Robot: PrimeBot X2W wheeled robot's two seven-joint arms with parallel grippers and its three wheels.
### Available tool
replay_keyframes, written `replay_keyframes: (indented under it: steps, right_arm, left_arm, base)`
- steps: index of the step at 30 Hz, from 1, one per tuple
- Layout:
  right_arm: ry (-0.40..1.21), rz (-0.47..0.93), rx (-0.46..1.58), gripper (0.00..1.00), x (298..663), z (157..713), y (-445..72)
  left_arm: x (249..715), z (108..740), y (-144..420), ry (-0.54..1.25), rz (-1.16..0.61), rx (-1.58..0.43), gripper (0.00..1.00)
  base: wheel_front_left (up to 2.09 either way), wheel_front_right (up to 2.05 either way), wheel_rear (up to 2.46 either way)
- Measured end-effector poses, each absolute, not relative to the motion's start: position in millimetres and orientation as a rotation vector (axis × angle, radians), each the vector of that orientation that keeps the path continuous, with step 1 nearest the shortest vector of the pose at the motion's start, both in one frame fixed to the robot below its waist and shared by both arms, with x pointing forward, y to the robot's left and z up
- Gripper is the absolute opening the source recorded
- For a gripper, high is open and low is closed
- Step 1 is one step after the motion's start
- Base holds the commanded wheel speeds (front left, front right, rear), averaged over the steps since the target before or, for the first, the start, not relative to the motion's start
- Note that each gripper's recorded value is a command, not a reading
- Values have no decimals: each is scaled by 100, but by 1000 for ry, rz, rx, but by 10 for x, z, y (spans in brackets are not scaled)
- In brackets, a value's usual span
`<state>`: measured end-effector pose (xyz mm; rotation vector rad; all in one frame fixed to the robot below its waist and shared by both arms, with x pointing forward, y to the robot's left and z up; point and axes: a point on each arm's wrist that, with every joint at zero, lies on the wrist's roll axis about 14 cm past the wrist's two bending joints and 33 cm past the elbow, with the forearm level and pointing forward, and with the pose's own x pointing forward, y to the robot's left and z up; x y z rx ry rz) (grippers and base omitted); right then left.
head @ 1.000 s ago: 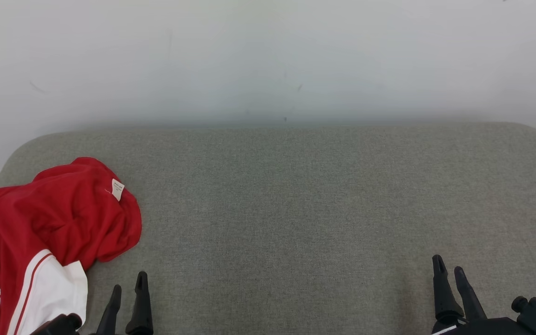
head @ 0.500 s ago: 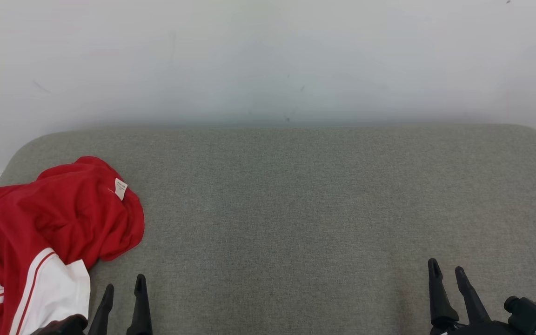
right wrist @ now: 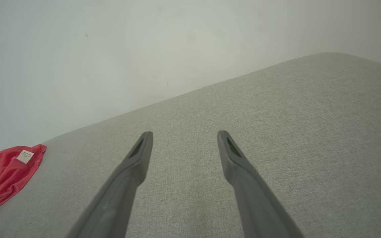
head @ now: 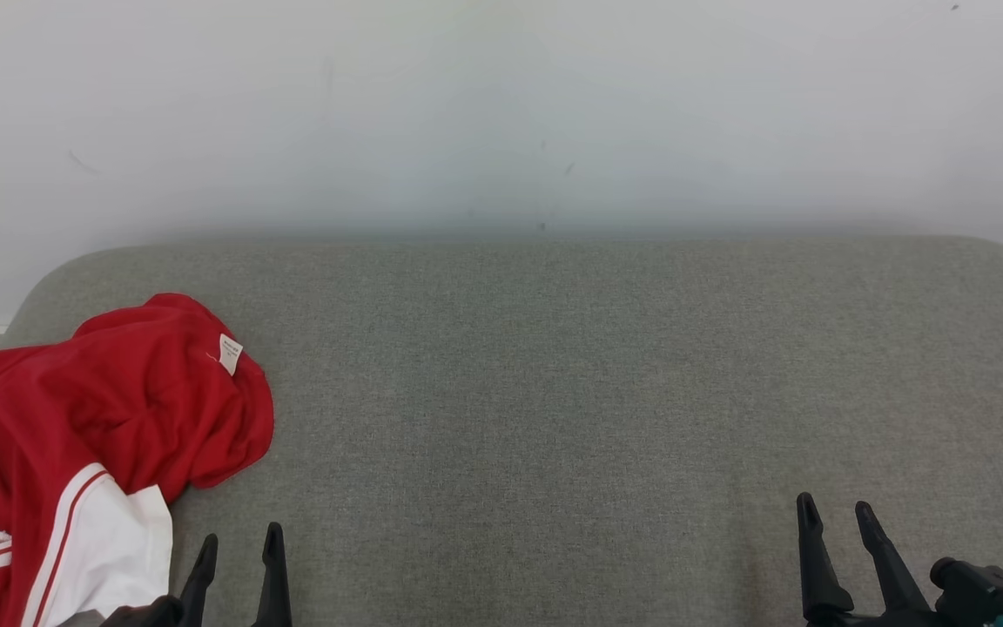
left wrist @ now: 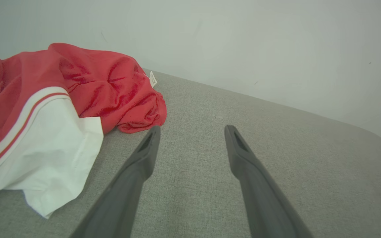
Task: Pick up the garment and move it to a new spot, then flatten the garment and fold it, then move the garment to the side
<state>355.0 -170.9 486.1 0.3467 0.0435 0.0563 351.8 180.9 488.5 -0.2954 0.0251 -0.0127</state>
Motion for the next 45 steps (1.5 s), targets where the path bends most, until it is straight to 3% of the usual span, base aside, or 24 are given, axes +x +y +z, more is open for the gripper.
replay_keyframes:
  steps: [45]
  right_arm:
    - [12, 112, 11, 100, 3425, 4877, -1658]
  left_arm:
    - [3413, 4914, 1722, -36, -37, -127, 100]
  base:
    - [0, 0, 0]
